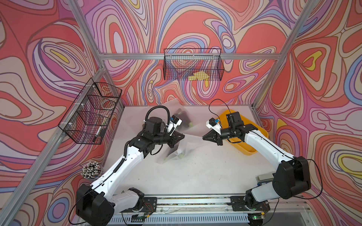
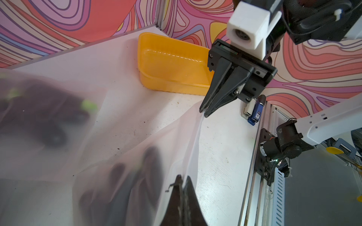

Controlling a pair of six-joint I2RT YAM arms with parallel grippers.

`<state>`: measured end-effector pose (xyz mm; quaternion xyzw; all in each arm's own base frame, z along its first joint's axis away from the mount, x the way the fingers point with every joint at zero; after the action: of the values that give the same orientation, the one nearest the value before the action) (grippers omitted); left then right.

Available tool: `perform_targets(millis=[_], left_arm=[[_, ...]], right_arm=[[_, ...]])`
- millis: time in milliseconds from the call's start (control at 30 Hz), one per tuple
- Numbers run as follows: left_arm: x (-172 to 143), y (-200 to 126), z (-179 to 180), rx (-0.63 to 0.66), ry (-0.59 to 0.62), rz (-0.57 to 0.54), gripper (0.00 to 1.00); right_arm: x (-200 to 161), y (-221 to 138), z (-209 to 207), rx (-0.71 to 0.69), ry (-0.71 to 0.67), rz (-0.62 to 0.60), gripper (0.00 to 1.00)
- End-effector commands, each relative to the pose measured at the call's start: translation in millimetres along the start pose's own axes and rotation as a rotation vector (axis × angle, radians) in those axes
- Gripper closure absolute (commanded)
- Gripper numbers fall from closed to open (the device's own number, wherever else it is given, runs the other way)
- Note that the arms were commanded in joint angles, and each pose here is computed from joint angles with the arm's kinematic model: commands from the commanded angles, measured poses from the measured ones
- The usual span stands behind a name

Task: Place the eggplant in a zip-top bag and seal the zipper
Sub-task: Zip the zipper on the zipper food storage bag.

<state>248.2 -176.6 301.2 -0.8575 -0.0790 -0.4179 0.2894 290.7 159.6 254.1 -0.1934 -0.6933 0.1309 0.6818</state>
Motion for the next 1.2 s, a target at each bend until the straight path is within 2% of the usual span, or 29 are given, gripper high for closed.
perform_targets(millis=[0,367,867,1167], left_arm=[[26,-26,-5,0.049,0.039,-0.113,1.00],[24,-39,-6,0.082,0.038,-0.127,1.00],[23,-43,-2,0.103,0.029,-0.141,1.00],[23,-35,3,0.077,0.001,-0.125,1.00]], right_arm=[[-41,-17,-4,-0.109,0.150,0.196,0.96],[-57,-34,-16,-0.203,0.193,0.205,0.96],[-71,-43,-19,-0.251,0.224,0.266,0.96],[-70,-45,-26,-0.266,0.229,0.238,0.96]])
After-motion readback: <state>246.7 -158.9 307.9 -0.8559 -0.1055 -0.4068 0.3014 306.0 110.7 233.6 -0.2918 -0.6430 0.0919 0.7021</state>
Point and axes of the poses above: each gripper's point midway between its finger pads, its own y axis out along the fingers, its own z axis along the line the jaws close on, x = y × z, the point moved 8 cm from there along -y, back along the fingers, and after that the axes turned 11 degrees about -y, right-handed, at the moved point
